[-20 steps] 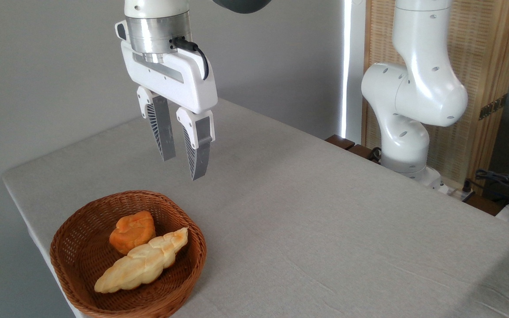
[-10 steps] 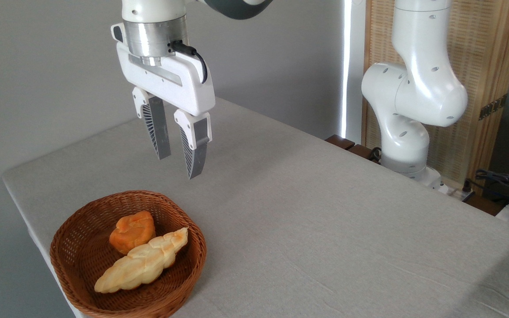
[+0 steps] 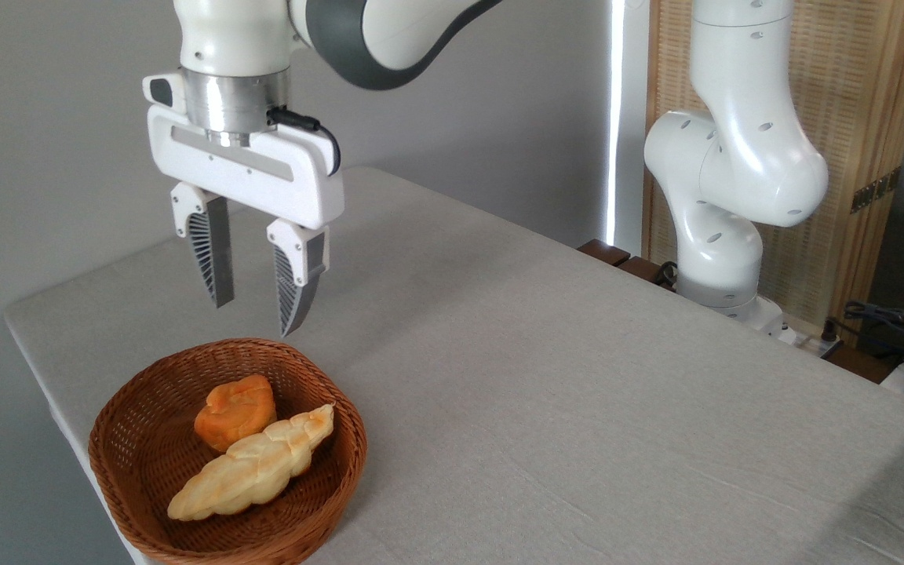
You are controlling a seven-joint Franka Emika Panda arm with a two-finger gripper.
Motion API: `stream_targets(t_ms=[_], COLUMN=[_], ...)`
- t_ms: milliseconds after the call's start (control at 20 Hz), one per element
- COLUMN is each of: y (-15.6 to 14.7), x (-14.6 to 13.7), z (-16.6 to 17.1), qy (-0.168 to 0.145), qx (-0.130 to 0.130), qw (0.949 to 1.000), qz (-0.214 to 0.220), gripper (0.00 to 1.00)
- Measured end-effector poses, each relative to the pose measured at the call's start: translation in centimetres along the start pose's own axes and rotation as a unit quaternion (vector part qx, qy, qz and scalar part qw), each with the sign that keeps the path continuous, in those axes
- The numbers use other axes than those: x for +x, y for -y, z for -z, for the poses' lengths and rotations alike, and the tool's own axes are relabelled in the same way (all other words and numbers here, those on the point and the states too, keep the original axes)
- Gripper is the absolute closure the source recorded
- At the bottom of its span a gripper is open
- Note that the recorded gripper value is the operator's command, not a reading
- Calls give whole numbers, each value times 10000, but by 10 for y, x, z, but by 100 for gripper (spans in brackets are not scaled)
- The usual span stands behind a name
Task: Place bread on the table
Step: 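Lower the open gripper toward the orange bread roll in the basket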
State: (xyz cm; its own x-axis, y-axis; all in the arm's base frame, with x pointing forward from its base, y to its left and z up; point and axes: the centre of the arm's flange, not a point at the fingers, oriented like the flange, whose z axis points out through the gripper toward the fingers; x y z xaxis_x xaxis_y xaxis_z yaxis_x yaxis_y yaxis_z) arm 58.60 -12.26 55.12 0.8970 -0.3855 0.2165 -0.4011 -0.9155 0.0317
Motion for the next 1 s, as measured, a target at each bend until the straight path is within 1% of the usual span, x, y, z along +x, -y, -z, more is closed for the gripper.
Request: stream_targets(t_ms=[150, 250, 350, 450, 550, 700, 900, 1000], y=[-3, -4, -4, -8, -15, -23, -23, -22], x=[9, 16, 19, 21, 23, 25, 28, 27], z=[-16, -27, -45, -64, -84, -105, -117, -124], qy=[-136, -229, -185, -48, 101, 242, 190, 236], qx=[6, 2, -21, -59, -103, -148, -145, -76], qw=[9990, 9964, 9924, 9899, 9884, 9886, 9889, 9896], qz=[434, 820, 1213, 1413, 1515, 1477, 1468, 1420], gripper=[0, 0, 0, 0, 0, 0, 0, 0])
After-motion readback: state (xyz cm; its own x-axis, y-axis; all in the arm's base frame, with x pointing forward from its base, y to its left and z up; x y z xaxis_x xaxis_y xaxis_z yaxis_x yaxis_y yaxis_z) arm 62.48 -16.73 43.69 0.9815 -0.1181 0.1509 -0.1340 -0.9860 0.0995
